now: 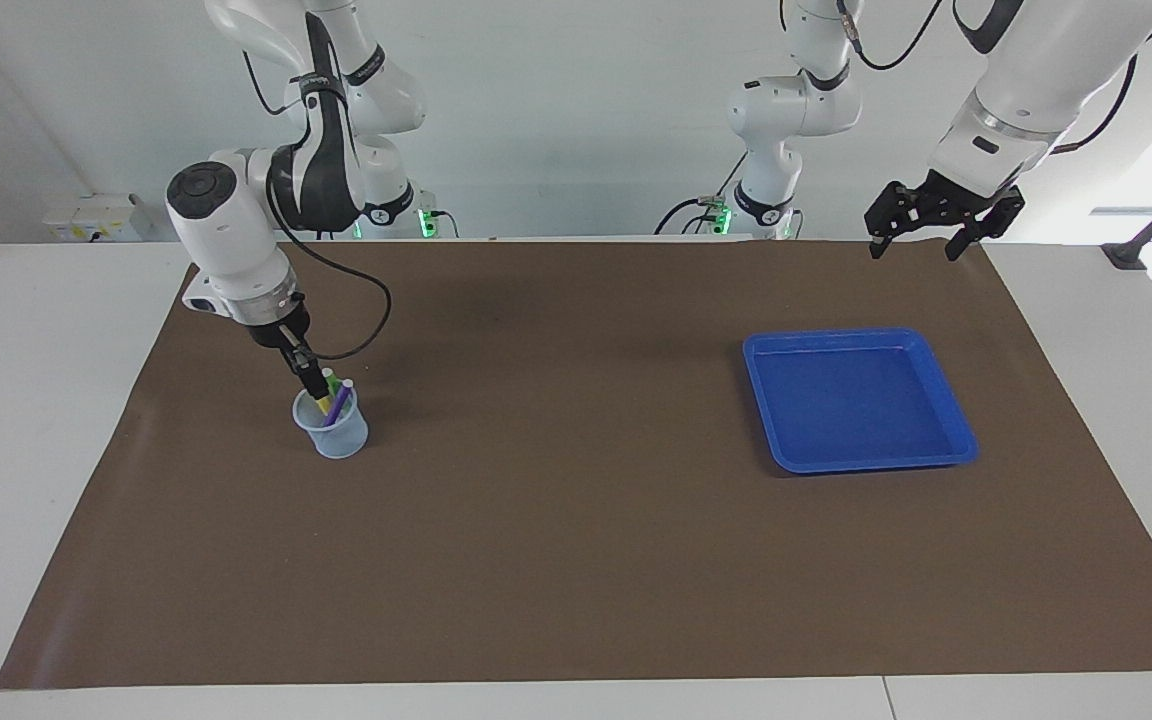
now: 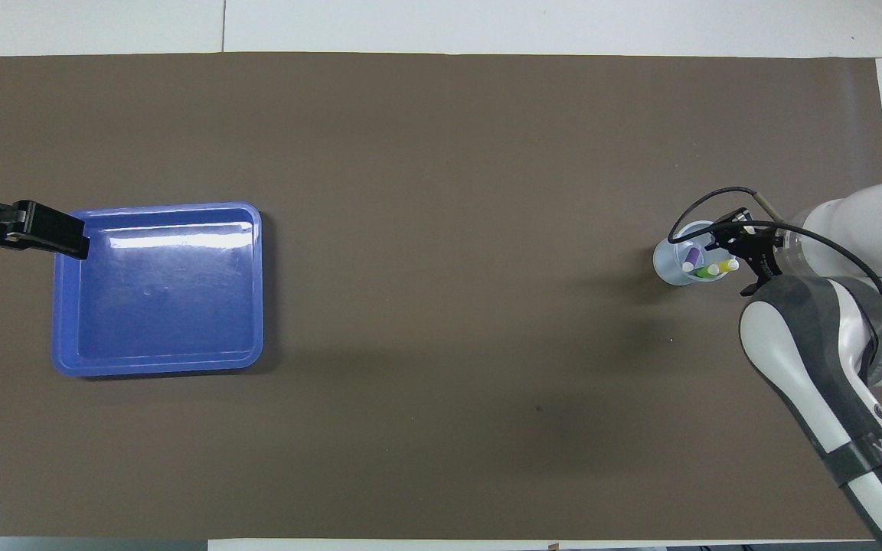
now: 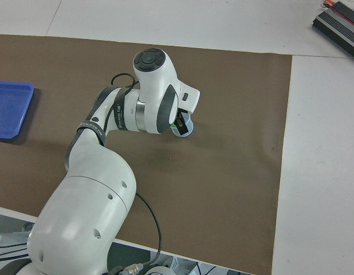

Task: Right arm passes pens to left for tray arrangement
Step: 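Grasp the yellow pen and pull it out of the cup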

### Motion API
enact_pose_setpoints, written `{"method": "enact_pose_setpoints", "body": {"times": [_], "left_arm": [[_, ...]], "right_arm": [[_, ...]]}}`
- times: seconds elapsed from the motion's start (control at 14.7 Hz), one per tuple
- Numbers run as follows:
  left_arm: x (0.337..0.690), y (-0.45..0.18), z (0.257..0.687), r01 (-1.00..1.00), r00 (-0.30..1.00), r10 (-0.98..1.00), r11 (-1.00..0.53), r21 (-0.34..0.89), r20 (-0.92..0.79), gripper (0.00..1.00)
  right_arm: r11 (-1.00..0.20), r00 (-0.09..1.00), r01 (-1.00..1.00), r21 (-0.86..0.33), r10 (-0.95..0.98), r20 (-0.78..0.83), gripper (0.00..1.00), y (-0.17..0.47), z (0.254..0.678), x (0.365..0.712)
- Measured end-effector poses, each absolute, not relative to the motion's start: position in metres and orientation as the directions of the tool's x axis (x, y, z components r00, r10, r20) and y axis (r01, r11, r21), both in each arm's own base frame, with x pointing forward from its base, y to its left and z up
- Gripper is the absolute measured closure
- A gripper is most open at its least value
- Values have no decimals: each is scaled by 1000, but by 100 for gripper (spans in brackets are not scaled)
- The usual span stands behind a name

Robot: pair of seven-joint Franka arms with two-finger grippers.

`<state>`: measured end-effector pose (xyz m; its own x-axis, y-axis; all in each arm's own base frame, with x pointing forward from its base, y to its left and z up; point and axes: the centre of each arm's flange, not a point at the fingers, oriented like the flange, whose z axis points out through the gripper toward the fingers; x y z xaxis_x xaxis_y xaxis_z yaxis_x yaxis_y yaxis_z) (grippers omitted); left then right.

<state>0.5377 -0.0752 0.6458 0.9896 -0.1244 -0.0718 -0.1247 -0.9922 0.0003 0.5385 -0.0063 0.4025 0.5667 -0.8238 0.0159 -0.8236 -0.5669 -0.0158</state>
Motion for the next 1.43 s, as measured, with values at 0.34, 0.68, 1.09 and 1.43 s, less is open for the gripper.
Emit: {"method": "enact_pose_setpoints", "body": {"times": [0.34,0.68,1.09,1.43], "left_arm": [[538,-75,646,-125,990,-124,-992,0,-72,0],[538,-75,646,-125,990,-124,-992,0,-72,0],[538,-75,646,-125,990,-124,-992,0,-72,0],[537,-75,645,-125,989,-124,-992,0,-76,0]], "right_arm": [[-565,565,-825,-23,-825,20,68,-7,405,539],[-562,559,-825,-66,-827,50,83,-9,433,552],[-559,556,-825,-81,-829,58,83,-11,534,543],[-524,548,-826,-209,-834,-72,83,19,571,527]]}}
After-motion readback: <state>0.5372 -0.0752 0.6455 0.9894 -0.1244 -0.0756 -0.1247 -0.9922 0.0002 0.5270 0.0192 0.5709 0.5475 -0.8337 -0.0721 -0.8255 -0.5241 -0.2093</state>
